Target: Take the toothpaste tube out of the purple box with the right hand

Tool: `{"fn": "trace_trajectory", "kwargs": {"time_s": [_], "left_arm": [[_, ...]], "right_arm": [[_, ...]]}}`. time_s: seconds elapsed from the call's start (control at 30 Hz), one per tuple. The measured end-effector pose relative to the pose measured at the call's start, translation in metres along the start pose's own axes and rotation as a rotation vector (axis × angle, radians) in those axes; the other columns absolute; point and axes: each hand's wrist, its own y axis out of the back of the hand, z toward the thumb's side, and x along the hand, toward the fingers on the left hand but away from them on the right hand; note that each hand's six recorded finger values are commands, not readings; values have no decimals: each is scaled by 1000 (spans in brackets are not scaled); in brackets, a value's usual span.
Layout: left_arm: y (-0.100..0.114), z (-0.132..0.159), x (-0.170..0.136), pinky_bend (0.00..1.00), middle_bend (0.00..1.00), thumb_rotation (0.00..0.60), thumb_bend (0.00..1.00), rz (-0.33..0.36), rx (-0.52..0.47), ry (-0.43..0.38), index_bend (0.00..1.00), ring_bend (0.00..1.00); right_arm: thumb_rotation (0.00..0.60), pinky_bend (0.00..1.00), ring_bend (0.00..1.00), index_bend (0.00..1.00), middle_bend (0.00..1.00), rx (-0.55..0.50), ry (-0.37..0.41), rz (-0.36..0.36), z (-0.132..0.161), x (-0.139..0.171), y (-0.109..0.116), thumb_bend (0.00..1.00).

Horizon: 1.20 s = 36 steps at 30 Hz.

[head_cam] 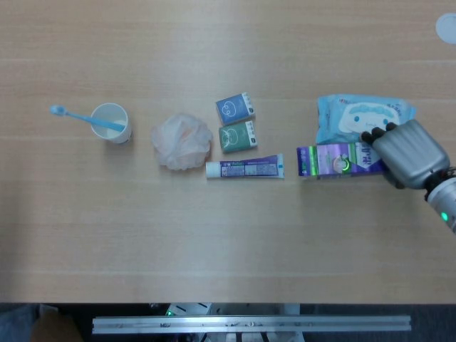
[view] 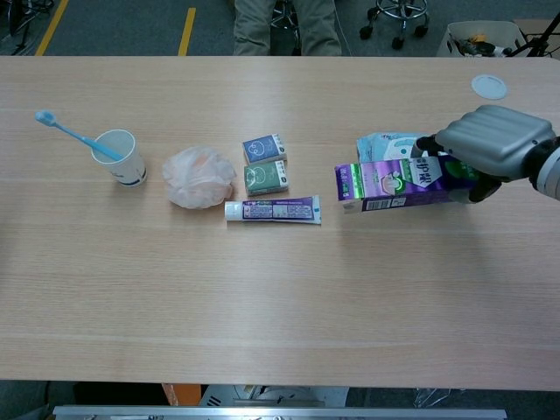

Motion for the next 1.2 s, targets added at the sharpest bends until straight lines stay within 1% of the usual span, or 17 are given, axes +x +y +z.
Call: {"fn": "trace_trajectory", "kwargs": {"time_s": [0.07, 0.13, 0.23, 0.3, 0.37, 0.47, 0.6, 0.73, 0.83, 0.9, 0.93, 1.0, 1.07, 1.2], "left_arm": [[-1, 2, 1, 111, 85, 600, 270, -1, -1, -8, 100, 75], [-1, 5, 2, 111, 85, 600, 270, -1, -3, -16, 100, 75], [-2, 6, 2, 110, 85, 600, 270, -3, -2, -16, 100, 75], [-2, 5, 2, 110, 85, 600, 270, -6, -1, -14, 100, 75], [-2, 5, 1, 111, 85, 600, 270, -6, -1, -13, 100, 75], [-2, 5, 1, 110, 84, 600, 270, -11, 2, -11, 100, 75], [-1, 6, 1, 111, 84, 600, 270, -10, 6, -8, 100, 75], [1, 8, 3, 110, 84, 600, 270, -2, 9, -14, 100, 75], [4, 9, 4, 110, 84, 600, 270, 13, 10, -21, 100, 75], [6, 10, 5, 111, 84, 600, 270, 30, 12, -26, 100, 75], [6, 10, 6, 110, 84, 600, 270, 37, 13, -29, 100, 75], [6, 12, 6, 111, 84, 600, 269, 42, 23, -35, 100, 75], [6, 14, 6, 111, 84, 600, 269, 50, 30, -47, 102, 76], [4, 21, 7, 110, 84, 600, 270, 63, 50, -64, 108, 76]], "right_arm": [[600, 593, 427, 441, 445, -18, -1, 12, -2, 8, -11, 292], [600, 582, 417, 414, 434, -29, -2, 23, -3, 13, -20, 292], [600, 556, 390, 338, 401, -39, -3, 43, -5, 16, -33, 290], [600, 528, 357, 270, 357, -47, -2, 57, -5, 17, -39, 288], [600, 488, 313, 200, 307, -59, -2, 66, -5, 17, -43, 286], [600, 441, 256, 120, 254, -83, 0, 65, -5, 17, -45, 286], [600, 428, 235, 71, 196, -112, 3, 51, -6, 19, -47, 286], [600, 427, 233, 65, 189, -146, -15, 31, -12, 23, -46, 285], [600, 427, 232, 67, 194, -175, -43, -10, -20, 27, -41, 285], [600, 427, 232, 104, 231, -192, -70, -59, -27, 31, -36, 286], [600, 427, 233, 148, 265, -200, -84, -85, -31, 33, -34, 286], [600, 427, 244, 216, 308, -221, -121, -154, -41, 39, -31, 286], [600, 427, 267, 259, 338, -237, -162, -225, -54, 48, -29, 285], [600, 427, 292, 292, 358, -248, -239, -336, -73, 72, -33, 285]]}}
